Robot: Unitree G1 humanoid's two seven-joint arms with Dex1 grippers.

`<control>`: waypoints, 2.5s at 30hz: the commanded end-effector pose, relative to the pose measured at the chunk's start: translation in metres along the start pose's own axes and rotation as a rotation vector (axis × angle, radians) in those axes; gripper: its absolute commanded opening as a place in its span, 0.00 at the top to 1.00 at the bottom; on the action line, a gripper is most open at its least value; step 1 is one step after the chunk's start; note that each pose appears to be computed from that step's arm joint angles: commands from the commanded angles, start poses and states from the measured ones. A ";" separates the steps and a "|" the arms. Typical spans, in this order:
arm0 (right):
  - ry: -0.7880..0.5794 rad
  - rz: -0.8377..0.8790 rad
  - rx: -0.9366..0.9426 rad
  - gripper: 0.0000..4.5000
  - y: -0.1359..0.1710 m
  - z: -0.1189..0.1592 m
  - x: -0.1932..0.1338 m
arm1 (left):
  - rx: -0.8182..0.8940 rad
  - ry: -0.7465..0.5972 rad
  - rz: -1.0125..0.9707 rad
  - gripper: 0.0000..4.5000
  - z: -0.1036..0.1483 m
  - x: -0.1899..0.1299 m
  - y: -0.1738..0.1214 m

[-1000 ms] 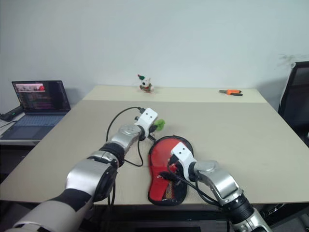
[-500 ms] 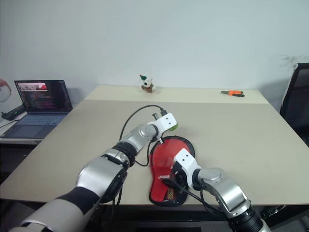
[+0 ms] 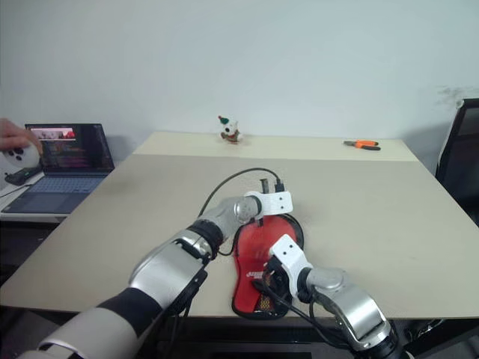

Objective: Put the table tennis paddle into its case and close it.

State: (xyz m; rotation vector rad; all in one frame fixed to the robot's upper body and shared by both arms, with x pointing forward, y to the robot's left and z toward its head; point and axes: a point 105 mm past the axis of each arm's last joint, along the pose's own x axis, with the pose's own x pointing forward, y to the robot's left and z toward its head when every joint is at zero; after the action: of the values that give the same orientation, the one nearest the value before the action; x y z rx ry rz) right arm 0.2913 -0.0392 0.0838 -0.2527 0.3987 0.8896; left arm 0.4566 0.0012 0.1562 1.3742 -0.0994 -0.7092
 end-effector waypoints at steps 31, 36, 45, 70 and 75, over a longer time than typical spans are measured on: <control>0.239 0.069 0.166 0.00 0.022 -0.065 0.009 | 0.199 -0.543 -0.024 1.00 0.148 -0.008 -0.003; 0.235 0.073 0.158 0.00 0.020 -0.063 0.012 | 0.115 -0.546 -0.096 0.78 0.141 -0.009 -0.007; 0.229 0.072 0.140 0.00 0.011 -0.058 0.020 | -0.015 -0.549 -0.219 0.41 0.127 -0.014 -0.010; -0.102 0.086 0.099 0.00 -0.041 0.052 -0.005 | -0.715 -0.488 -0.022 0.41 -0.054 -0.095 0.084; -0.199 0.101 0.001 0.00 -0.044 0.085 -0.037 | -0.757 -0.517 -0.096 0.41 -0.076 -0.115 0.053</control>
State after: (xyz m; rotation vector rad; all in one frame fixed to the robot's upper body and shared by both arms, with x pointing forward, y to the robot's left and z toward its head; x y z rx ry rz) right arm 0.3280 -0.0571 0.1554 -0.1297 0.3099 0.9842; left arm 0.4279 0.1264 0.2132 0.4596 -0.1014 -1.0082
